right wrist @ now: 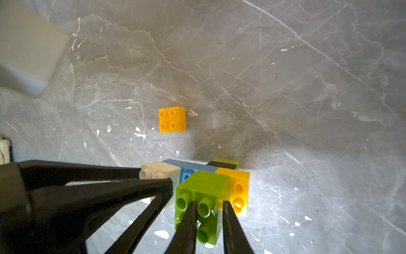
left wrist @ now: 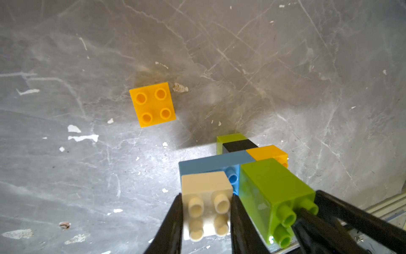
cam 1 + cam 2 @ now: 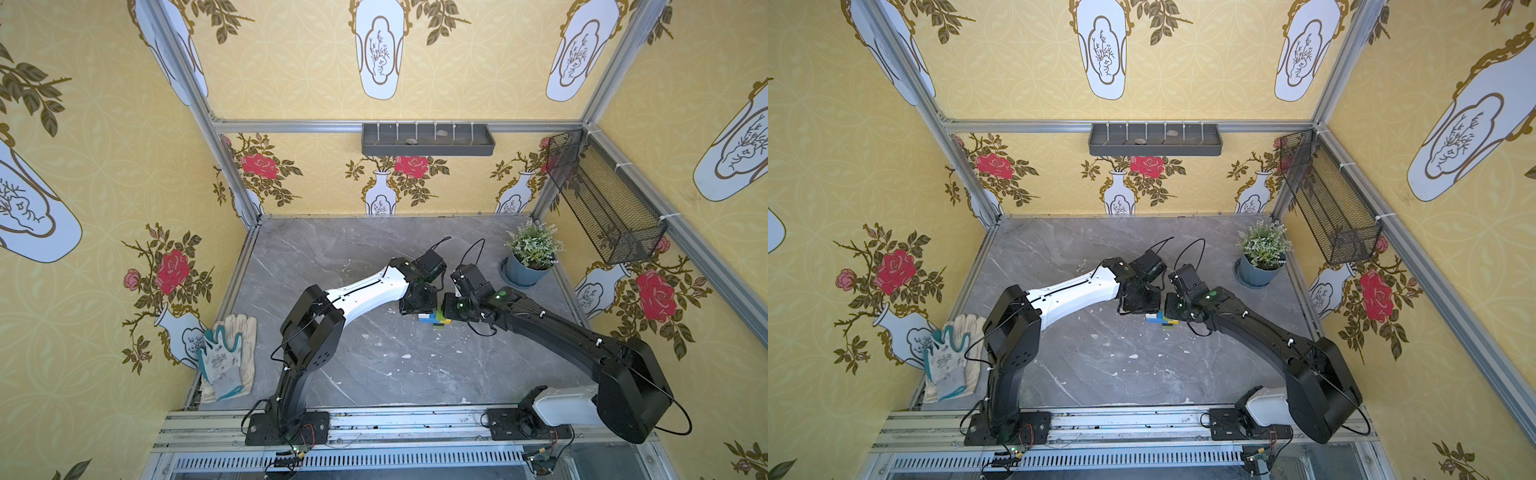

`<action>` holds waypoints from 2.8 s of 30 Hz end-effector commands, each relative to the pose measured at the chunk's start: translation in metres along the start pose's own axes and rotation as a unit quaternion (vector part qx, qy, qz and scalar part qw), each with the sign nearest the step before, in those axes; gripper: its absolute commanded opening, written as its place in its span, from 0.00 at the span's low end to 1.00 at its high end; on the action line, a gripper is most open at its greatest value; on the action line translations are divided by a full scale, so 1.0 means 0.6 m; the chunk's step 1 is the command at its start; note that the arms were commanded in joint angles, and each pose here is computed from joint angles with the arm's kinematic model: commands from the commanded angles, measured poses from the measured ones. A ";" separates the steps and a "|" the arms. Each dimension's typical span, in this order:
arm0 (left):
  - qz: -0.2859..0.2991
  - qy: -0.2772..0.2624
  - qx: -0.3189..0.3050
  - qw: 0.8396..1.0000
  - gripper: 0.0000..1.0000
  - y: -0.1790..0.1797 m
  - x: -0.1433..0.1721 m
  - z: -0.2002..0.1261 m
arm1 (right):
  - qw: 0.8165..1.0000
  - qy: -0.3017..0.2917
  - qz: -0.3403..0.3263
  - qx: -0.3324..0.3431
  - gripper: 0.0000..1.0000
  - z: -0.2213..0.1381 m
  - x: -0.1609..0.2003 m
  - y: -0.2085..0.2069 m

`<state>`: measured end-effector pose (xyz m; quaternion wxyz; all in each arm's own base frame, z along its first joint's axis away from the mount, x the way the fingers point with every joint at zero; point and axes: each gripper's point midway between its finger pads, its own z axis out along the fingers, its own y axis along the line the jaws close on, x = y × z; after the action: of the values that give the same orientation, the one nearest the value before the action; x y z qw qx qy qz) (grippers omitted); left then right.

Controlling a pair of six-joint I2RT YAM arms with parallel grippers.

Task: Assemble the number 4 with lego
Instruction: Assemble the lego brick with the lego brick.

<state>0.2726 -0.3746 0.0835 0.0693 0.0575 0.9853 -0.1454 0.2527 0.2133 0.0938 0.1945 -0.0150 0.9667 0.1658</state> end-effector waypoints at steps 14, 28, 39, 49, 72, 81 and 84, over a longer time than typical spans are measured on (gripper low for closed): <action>0.003 0.019 -0.031 0.999 0.16 0.017 0.031 0.010 | 0.990 0.102 -0.011 0.094 0.22 -0.002 0.089 -0.079; -0.016 0.018 -0.040 0.999 0.17 0.021 0.035 0.019 | 0.990 0.102 -0.007 0.099 0.22 -0.004 0.090 -0.083; -0.054 0.025 -0.076 0.995 0.11 0.045 0.044 0.024 | 0.990 0.099 -0.006 0.097 0.22 -0.004 0.093 -0.085; -0.056 0.021 -0.059 0.996 0.19 0.040 0.045 0.029 | 0.990 0.098 -0.003 0.098 0.22 -0.005 0.095 -0.088; -0.013 0.022 -0.034 0.999 0.25 0.027 0.046 0.026 | 0.989 0.101 0.005 0.111 0.22 -0.006 0.097 -0.096; -0.017 0.014 -0.032 0.999 0.37 0.024 0.041 0.013 | 0.989 0.099 0.005 0.109 0.22 -0.006 0.096 -0.095; -0.016 0.004 -0.029 0.999 0.42 0.018 0.033 0.000 | 0.989 0.100 0.004 0.108 0.22 -0.006 0.097 -0.095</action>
<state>0.2654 -0.3751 0.0813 0.0884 0.0393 0.9848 -0.1441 0.2518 0.2105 0.0931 0.2026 -0.0090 0.9641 0.1715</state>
